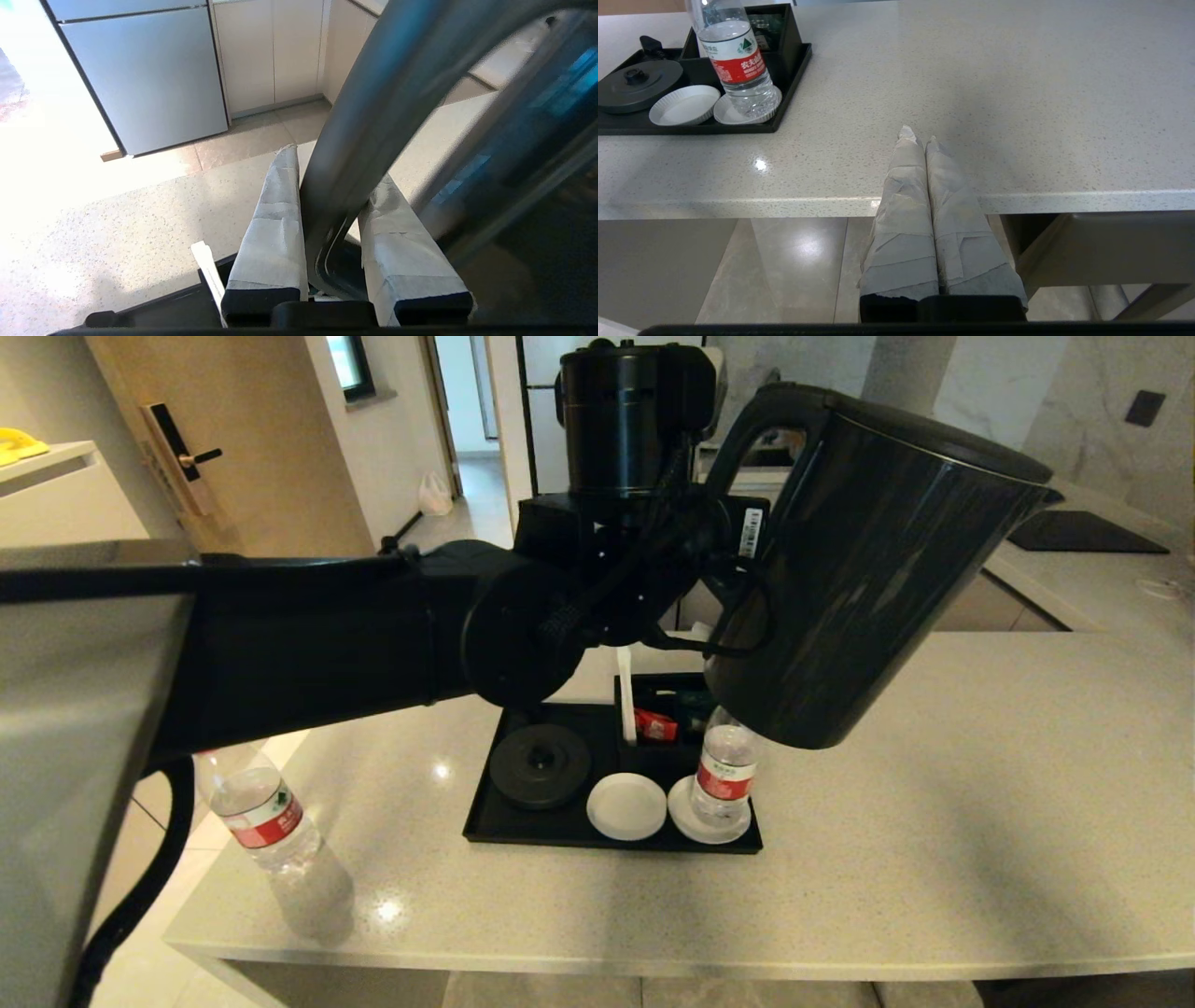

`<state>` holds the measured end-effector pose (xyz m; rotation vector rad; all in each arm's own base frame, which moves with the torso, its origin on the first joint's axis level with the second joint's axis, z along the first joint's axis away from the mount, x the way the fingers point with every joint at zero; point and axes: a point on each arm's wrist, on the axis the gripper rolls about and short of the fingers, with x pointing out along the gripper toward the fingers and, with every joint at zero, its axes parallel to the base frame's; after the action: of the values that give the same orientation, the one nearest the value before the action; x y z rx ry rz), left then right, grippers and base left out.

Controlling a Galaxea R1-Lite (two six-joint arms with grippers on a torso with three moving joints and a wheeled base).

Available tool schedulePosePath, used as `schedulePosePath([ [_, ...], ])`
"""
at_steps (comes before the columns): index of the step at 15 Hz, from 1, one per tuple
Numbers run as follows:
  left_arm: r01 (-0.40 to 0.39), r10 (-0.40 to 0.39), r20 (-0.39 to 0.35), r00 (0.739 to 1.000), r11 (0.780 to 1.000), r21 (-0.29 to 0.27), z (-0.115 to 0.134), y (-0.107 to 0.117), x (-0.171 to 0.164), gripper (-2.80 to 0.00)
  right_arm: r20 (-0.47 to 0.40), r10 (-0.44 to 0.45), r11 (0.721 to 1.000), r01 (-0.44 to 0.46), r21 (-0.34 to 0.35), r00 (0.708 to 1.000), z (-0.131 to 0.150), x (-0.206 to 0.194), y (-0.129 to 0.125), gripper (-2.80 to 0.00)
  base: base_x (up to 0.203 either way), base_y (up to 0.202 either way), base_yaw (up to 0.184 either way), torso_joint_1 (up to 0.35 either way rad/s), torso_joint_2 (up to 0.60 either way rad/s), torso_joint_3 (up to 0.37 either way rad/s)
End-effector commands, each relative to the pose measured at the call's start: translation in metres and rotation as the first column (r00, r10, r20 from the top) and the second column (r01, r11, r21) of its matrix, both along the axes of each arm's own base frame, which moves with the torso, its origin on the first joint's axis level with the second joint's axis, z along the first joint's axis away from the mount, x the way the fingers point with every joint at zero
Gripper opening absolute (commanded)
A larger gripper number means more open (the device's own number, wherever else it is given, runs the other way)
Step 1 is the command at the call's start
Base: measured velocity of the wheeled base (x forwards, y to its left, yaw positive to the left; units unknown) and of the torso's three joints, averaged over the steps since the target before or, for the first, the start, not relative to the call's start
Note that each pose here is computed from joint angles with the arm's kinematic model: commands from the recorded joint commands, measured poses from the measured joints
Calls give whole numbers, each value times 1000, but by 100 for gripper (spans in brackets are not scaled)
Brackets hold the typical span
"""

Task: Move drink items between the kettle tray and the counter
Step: Return the kettle to its original position

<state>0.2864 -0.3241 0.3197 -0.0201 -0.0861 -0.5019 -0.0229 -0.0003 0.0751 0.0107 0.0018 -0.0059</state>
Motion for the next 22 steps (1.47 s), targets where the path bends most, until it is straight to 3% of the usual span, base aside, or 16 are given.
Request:
schedulePosePath([
  [1, -77, 77, 8, 997, 997, -8, 9, 30, 20, -280, 0, 0, 1000, 0, 0, 1000, 0, 0, 0, -280, 0, 0, 0, 0, 0, 0],
  [5, -112, 112, 14, 994, 994, -16, 15, 46, 28, -280, 0, 0, 1000, 0, 0, 1000, 0, 0, 0, -280, 0, 0, 0, 0, 0, 0],
  [10, -213, 214, 23, 977, 976, -37, 29, 90, 47, -280, 1, 0, 1000, 0, 0, 1000, 0, 0, 0, -280, 0, 0, 0, 0, 0, 0],
  [15, -226, 227, 10, 974, 972, -56, 31, 97, 49, -280, 2, 0, 1000, 0, 0, 1000, 0, 0, 0, -280, 0, 0, 0, 0, 0, 0],
  [22, -315, 313, -35, 949, 943, -106, 33, 135, 61, -280, 0, 0, 1000, 0, 0, 1000, 0, 0, 0, -280, 0, 0, 0, 0, 0, 0],
])
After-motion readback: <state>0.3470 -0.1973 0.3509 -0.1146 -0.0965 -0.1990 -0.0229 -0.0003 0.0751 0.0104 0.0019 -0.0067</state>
